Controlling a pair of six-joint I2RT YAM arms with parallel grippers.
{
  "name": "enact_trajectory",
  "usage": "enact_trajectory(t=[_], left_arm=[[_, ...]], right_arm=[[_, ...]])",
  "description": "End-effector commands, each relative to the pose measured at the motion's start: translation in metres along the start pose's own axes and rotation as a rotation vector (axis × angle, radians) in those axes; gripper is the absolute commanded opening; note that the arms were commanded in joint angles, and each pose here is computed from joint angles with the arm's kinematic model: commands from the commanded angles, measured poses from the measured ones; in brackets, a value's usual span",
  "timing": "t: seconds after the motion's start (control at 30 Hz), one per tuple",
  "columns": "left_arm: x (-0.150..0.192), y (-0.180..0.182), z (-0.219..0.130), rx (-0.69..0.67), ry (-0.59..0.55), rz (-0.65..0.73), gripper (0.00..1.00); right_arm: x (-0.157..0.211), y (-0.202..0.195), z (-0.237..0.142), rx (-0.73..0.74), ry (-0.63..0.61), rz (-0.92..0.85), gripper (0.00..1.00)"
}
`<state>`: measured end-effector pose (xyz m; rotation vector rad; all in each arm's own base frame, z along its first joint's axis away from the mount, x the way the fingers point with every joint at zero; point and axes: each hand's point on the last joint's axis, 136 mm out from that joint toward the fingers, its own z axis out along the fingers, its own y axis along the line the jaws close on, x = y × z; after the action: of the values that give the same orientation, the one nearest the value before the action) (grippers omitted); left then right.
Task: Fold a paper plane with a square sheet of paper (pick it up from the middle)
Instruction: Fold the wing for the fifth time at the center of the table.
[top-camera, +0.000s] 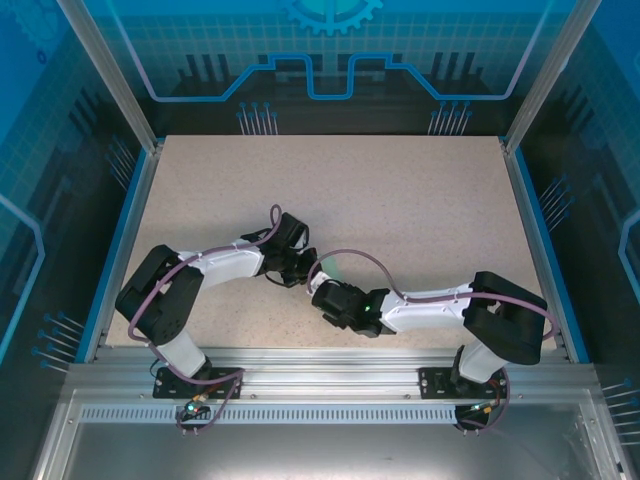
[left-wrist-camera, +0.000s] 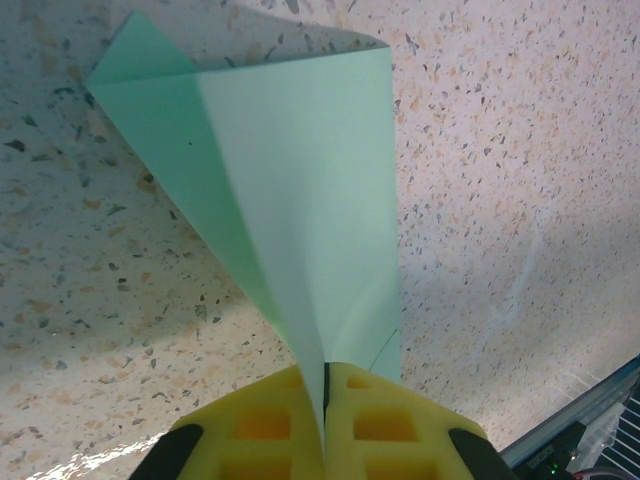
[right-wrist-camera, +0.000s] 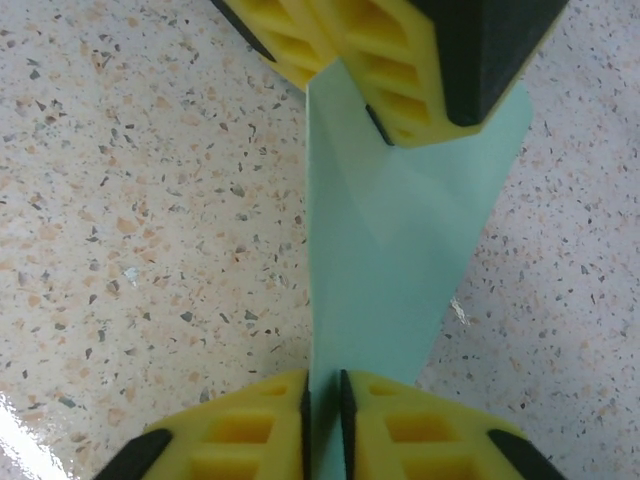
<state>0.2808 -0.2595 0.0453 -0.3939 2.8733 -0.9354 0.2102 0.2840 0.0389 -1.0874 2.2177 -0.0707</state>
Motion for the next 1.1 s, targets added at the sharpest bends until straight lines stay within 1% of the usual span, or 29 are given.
enact_trajectory(t=[0.0, 0.07, 0.1, 0.17, 0.23, 0.27, 0.33, 0.37, 0.4, 0.47, 0.53, 0.6, 0.77, 0.8, 0.83, 1.0, 1.07], left_arm=[[-0.001, -0.006, -0.003, 0.006, 0.021, 0.018, 0.0], [-0.001, -0.007, -0.003, 0.005, 0.022, 0.02, 0.0], [0.0, -0.006, -0.003, 0.004, 0.023, 0.02, 0.02], [-0.001, -0.006, -0.004, 0.003, 0.021, 0.02, 0.09], [-0.002, -0.007, -0.006, 0.006, 0.013, 0.021, 0.13], [-0.003, -0.008, -0.008, 0.008, 0.009, 0.021, 0.22], [-0.005, -0.01, -0.013, 0.013, -0.004, 0.022, 0.27], [-0.005, -0.01, -0.016, 0.015, -0.013, 0.022, 0.33], [-0.007, -0.011, -0.02, 0.018, -0.026, 0.022, 0.41], [-0.009, -0.012, -0.028, 0.018, -0.052, 0.023, 0.54], [-0.011, -0.013, -0.036, 0.024, -0.081, 0.026, 0.58], [-0.012, -0.012, -0.042, 0.024, -0.106, 0.021, 0.63], [-0.011, -0.015, -0.054, 0.05, -0.144, 0.039, 0.63], [-0.011, -0.017, -0.055, 0.065, -0.149, 0.049, 0.61], [-0.01, -0.018, -0.057, 0.077, -0.151, 0.055, 0.59], [0.002, -0.029, -0.056, 0.151, -0.134, 0.103, 0.4], [0.008, -0.033, -0.052, 0.168, -0.112, 0.121, 0.36]], right_arm=[[-0.005, 0.004, -0.001, 0.003, -0.005, 0.003, 0.13], [-0.004, 0.008, 0.0, -0.019, -0.004, 0.013, 0.09], [-0.004, 0.01, 0.001, -0.033, -0.001, 0.025, 0.06], [-0.003, 0.014, 0.001, -0.076, 0.003, 0.055, 0.02], [-0.002, 0.014, 0.002, -0.129, 0.006, 0.116, 0.0], [-0.002, 0.016, 0.002, -0.178, 0.004, 0.154, 0.0], [-0.002, 0.018, 0.002, -0.278, 0.0, 0.235, 0.0], [-0.003, 0.019, 0.002, -0.329, -0.008, 0.278, 0.0], [-0.003, 0.021, 0.002, -0.394, -0.007, 0.323, 0.0], [-0.003, 0.021, 0.003, -0.476, -0.01, 0.397, 0.0], [-0.003, 0.021, 0.006, -0.544, -0.007, 0.453, 0.0], [-0.002, 0.021, 0.009, -0.6, 0.002, 0.507, 0.0], [-0.003, 0.016, 0.015, -0.701, -0.003, 0.622, 0.0], [-0.002, 0.015, 0.015, -0.723, 0.001, 0.646, 0.0], [-0.008, 0.013, 0.015, -0.745, -0.024, 0.66, 0.0], [-0.01, 0.002, 0.013, -0.811, -0.044, 0.752, 0.01], [-0.011, -0.004, 0.011, -0.831, -0.069, 0.788, 0.02]])
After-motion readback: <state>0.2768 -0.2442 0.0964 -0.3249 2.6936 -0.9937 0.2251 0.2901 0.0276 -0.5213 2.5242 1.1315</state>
